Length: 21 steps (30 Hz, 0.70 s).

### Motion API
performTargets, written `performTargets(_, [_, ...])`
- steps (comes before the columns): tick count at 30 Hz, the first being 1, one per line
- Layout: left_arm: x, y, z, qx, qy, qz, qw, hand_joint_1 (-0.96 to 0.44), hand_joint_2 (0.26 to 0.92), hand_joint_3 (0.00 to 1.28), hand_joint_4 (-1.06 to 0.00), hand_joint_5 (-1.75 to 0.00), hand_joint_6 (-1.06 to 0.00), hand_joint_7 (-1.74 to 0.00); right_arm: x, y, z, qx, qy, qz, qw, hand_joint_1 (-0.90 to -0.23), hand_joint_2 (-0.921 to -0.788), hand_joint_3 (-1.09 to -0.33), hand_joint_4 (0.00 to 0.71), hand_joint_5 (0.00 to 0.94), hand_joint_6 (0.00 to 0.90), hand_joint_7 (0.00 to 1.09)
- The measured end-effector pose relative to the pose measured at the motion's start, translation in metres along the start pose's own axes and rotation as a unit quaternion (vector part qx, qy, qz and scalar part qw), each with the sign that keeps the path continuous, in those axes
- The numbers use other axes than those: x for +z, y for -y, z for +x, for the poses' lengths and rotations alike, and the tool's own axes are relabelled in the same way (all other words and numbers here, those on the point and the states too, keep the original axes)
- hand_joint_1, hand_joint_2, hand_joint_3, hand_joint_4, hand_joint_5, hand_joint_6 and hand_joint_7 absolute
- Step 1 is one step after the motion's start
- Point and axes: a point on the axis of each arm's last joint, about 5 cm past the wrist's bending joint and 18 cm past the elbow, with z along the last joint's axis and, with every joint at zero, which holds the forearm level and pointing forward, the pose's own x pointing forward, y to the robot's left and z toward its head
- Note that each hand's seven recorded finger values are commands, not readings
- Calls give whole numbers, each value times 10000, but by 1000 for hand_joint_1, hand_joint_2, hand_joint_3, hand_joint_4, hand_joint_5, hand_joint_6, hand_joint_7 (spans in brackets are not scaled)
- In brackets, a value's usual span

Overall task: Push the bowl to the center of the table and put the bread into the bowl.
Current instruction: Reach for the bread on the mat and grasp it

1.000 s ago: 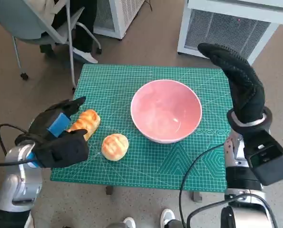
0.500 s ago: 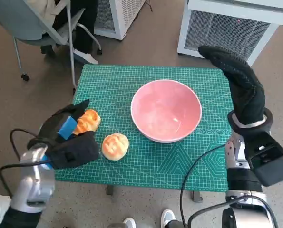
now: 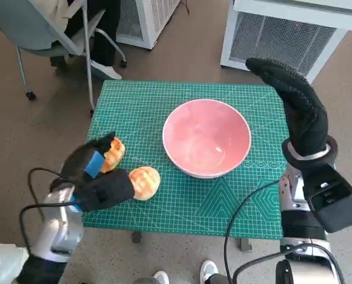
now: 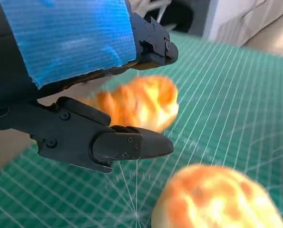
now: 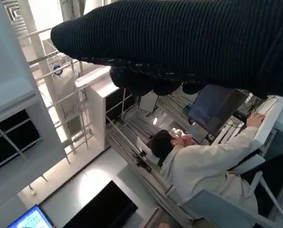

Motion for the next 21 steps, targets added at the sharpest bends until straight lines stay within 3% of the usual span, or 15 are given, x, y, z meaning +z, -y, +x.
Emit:
performTargets(3, [-5,17,37,70,-44,-2,10000,-560,921,262,-575,-141,-326,-24,-1,-4,-5,-2,-6,4,10000,-582,-921,-743,265,0,217,261])
performTargets(6, [-13,17,86,182,-92,-5,9998,-477,921,216,-481,-599,-407,-20,-1,-7,-7,8,-11,8,10000,-578,-921,-747,265,0,211,265])
performTargets(9, [-33,24,123,285,-141,-49,9995,-387,921,176,-445,-936,-499,-45,-2,-9,-7,13,-10,10,10000,-579,-921,-748,265,0,208,268])
performTargets(13, [-63,61,164,359,-231,-131,9990,-287,921,141,-505,-1100,-611,-97,-1,-10,-8,23,-7,7,10000,-582,-921,-749,265,0,202,274])
performTargets(18, [-82,87,202,549,-264,-195,9980,-199,921,114,-574,-1113,-691,-156,-1,-16,-7,45,2,8,10000,-582,-921,-751,265,0,195,280])
performTargets(20, [-88,82,220,611,-282,-242,9974,72,921,137,-578,-1223,-716,-183,-1,-20,-6,58,7,11,10000,-582,-921,-753,266,1,191,282])
performTargets(21, [-92,80,229,641,-286,-277,9971,45,921,146,-566,-1249,-653,-578,-2,-22,-6,63,9,12,10000,-582,-921,-754,266,1,189,284])
